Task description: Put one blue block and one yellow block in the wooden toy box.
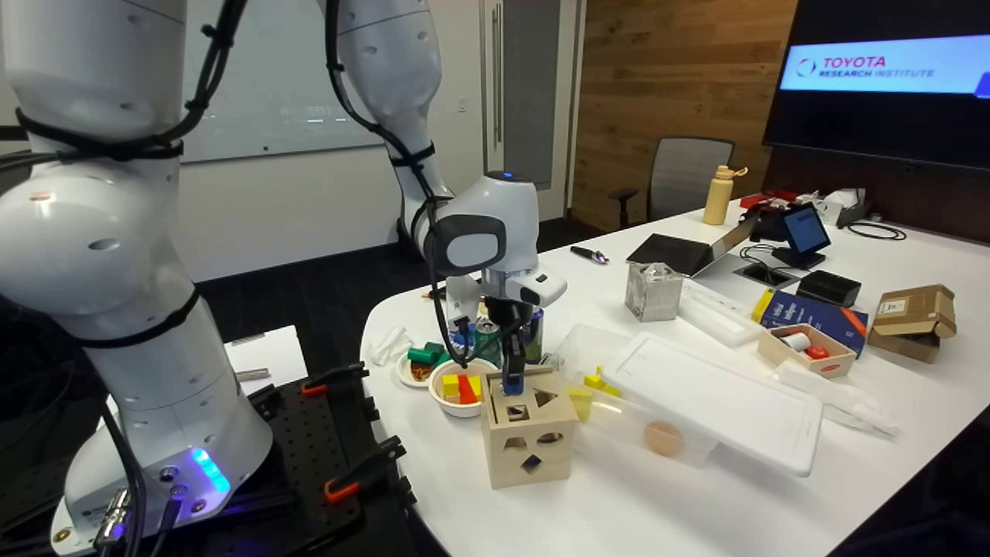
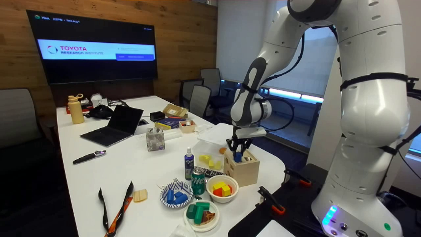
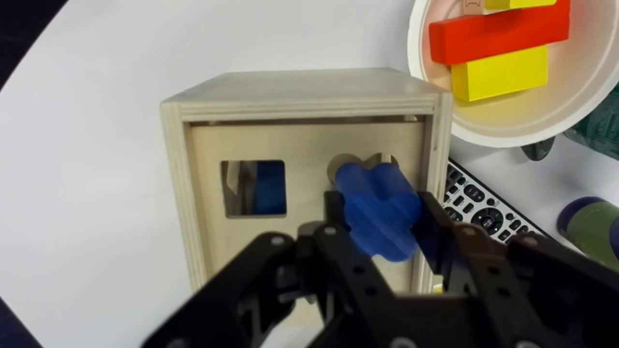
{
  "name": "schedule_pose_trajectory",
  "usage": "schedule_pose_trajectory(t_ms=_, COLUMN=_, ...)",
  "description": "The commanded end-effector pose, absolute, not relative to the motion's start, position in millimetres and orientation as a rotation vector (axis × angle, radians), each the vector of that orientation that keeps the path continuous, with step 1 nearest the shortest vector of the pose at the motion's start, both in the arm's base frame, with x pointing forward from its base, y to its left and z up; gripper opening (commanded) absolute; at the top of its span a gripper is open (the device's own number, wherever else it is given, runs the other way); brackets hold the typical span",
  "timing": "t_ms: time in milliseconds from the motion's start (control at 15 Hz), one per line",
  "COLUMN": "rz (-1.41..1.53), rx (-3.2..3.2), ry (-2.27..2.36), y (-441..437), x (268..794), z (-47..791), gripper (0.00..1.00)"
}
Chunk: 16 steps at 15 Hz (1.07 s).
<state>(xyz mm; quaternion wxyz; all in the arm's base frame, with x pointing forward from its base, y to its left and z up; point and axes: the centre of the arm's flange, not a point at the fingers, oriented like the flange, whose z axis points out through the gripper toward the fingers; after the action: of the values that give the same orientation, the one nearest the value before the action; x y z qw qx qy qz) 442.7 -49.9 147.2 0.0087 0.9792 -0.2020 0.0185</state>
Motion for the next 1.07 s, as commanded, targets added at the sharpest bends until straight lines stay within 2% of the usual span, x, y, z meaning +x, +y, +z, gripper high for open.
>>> schedule_pose_trajectory(t_ms=0, rz=0.045, rx=3.046, ry=-0.643, y=-41.2, x=428.1, z=146.5, gripper=0.15)
schedule_pose_trajectory(t_ms=1000, rz=0.047, rx=3.012, ry=-0.700, y=-48.3, x=421.8, z=138.4, gripper=0.15)
